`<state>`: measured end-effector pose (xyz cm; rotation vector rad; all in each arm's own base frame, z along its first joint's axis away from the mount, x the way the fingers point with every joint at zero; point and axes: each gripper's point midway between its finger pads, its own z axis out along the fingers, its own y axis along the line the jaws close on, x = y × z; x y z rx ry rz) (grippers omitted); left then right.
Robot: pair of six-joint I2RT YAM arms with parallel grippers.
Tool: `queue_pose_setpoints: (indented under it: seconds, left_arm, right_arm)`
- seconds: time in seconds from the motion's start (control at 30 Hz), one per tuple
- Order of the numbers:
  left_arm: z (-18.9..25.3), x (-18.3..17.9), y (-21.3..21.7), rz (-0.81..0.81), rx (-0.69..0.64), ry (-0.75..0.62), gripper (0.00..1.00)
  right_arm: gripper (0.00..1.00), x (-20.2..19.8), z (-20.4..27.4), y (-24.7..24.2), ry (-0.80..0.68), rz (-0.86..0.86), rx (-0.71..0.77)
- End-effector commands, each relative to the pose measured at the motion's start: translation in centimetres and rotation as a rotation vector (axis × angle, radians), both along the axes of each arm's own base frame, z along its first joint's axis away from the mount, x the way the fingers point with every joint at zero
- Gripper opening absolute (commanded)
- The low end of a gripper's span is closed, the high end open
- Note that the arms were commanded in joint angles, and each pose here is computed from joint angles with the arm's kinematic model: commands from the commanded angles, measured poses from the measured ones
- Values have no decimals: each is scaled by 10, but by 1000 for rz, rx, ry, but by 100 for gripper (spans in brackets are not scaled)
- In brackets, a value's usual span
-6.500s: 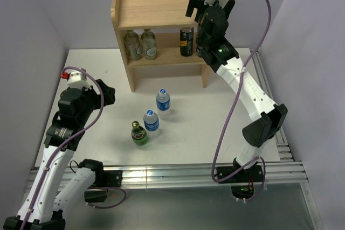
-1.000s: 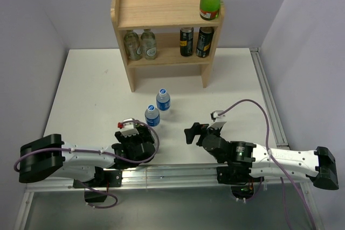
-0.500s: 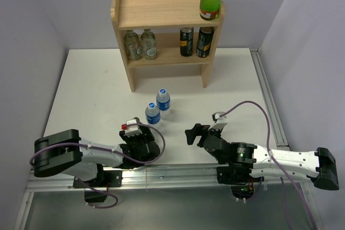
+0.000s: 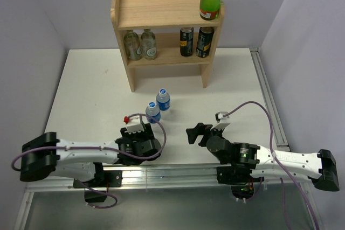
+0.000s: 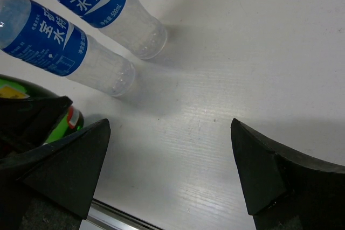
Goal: Place and organize the beverage onto the shelf
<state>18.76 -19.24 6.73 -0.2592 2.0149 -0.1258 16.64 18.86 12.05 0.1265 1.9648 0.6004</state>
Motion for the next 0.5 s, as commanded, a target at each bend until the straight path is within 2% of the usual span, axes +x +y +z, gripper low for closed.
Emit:
queue_pose_setpoints:
  seconds: [0.0, 0.07, 0.1, 0.27, 0.3, 0.33, 0.37, 0.4, 0.47]
  left_arm:
    - [75, 1, -24, -93, -64, -10, 0]
    - [95, 1, -18, -103, -23, -5, 0]
    - [122, 5, -25, -115, -36, -26, 0]
    - [200, 24, -38, -217, -25, -77, 0]
    - [233, 40, -38, -231, -42, -132, 0]
    - [246, 43, -48, -304, -71, -131, 0]
    - [258, 52, -49, -345, -37, -156, 0]
    - [294, 74, -38, -305, -86, -216, 0]
    - [309, 97, -46, -362, -49, -215, 0]
  right_arm:
    - [100, 3, 0, -7, -17, -37, 4]
    - [100, 3, 2, -7, -21, -37, 7]
    - [100, 3, 3, -6, -23, -36, 9]
    - [100, 5, 6, -7, -30, -43, 2]
    - [100, 4, 8, -7, -34, -42, 6]
    - [100, 5, 9, -8, -37, -47, 4]
    - [100, 5, 10, -9, -38, -48, 5]
    - [100, 5, 11, -10, -41, -49, 10]
    - [100, 5, 13, -11, -42, -54, 18]
